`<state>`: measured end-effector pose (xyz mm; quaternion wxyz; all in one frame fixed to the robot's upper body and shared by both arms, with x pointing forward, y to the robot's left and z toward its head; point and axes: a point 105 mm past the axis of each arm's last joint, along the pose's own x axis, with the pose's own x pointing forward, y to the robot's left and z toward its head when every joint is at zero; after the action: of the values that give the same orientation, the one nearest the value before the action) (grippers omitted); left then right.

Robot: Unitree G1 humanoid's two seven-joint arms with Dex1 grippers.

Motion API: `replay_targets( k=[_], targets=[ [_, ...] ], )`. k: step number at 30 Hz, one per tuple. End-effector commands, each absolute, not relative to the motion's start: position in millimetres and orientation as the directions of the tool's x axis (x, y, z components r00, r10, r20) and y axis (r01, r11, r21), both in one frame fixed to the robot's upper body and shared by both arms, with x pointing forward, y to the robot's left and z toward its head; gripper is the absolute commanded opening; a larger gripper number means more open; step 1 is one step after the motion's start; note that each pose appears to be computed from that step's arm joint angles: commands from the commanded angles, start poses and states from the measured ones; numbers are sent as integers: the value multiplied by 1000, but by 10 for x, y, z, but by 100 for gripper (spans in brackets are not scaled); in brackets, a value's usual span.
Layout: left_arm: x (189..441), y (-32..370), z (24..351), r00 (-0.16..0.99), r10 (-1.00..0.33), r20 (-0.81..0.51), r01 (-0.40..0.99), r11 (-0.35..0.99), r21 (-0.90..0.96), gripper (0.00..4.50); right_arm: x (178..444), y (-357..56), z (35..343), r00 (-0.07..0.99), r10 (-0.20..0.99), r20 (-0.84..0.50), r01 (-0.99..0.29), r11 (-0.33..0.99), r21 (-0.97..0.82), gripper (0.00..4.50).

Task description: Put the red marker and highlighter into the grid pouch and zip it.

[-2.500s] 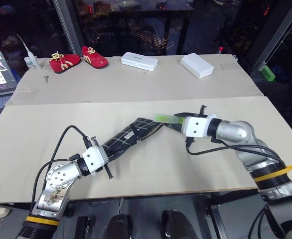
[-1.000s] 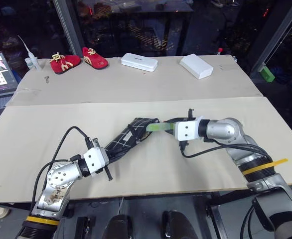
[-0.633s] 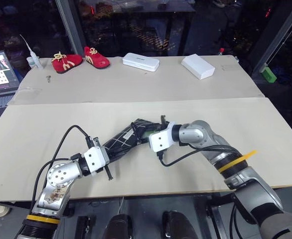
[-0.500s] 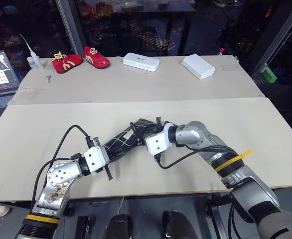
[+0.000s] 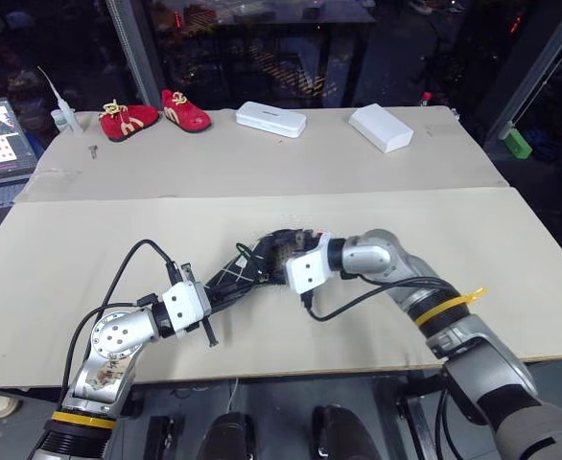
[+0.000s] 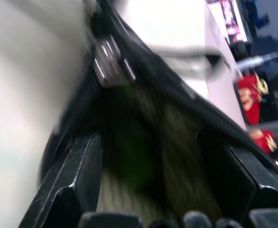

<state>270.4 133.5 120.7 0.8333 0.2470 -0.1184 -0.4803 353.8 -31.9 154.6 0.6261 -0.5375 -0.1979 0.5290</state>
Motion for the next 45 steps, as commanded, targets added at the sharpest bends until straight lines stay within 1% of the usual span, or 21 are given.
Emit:
replay_targets(
  k=[1, 4, 6, 10, 13, 17, 21, 25, 30, 32, 33, 34, 39, 40, 41, 45],
  targets=[
    [2695, 1312, 1296, 504, -864, -2, 727, 422, 541, 0, 3587, -593, 1852, 388, 886, -254, -528, -12, -849, 324],
    [2688, 1320, 1281, 507, -862, -4, 727, 426, 538, 0, 3455, -898, 1794, 335, 881, -334, -741, 27, -671, 324],
    [2685, 1322, 1276, 509, -861, -4, 727, 428, 537, 0, 3380, -1041, 1807, 313, 880, -358, -808, 49, -587, 324],
    [2688, 1326, 1276, 513, -859, -2, 726, 432, 536, 0, 3595, -1387, 1855, 465, 805, -368, -788, 187, -587, 324],
    [2687, 1322, 1276, 512, -859, -1, 726, 431, 536, 0, 3701, -1530, 1786, 526, 764, -374, -776, 251, -578, 324],
    [2690, 1321, 1278, 511, -859, 0, 725, 431, 537, 0, 3795, -1641, 1602, 567, 726, -389, -776, 312, -548, 324],
    [2692, 1313, 1280, 511, -860, 4, 724, 433, 538, 0, 3865, -1712, 1319, 580, 693, -429, -797, 373, -476, 324],
    [2695, 1312, 1280, 510, -860, 6, 723, 432, 539, 0, 4016, -1731, 1255, 629, 653, -422, -768, 439, -467, 324],
    [2708, 1309, 1286, 513, -858, 12, 718, 436, 542, 0, 4129, -1714, 1190, 647, 623, -440, -760, 487, -430, 324],
    [2707, 1307, 1286, 514, -858, 14, 716, 438, 543, 0, 4158, -1748, 1133, 658, 597, -460, -753, 508, -417, 274],
    [2706, 1306, 1286, 514, -857, 15, 716, 439, 544, 0, 4167, -1757, 1119, 660, 590, -465, -751, 514, -414, 262],
    [2707, 1307, 1287, 515, -857, 15, 715, 439, 544, 0, 4157, -1767, 1096, 651, 592, -476, -759, 519, -393, 237],
    [2720, 1312, 1289, 521, -853, 21, 708, 446, 547, 0, 3963, -1811, 962, 532, 653, -538, -834, 514, -200, 66],
    [2723, 1312, 1288, 522, -852, 22, 708, 447, 547, 0, 3919, -1807, 944, 510, 666, -544, -845, 506, -172, 52],
    [2725, 1312, 1287, 523, -852, 23, 707, 448, 547, 0, 3889, -1804, 935, 495, 674, -548, -852, 501, -154, 53],
    [2733, 1302, 1286, 523, -852, 26, 706, 450, 547, 0, 3881, -1849, 982, 532, 665, -523, -830, 532, -168, 53]
  ],
)
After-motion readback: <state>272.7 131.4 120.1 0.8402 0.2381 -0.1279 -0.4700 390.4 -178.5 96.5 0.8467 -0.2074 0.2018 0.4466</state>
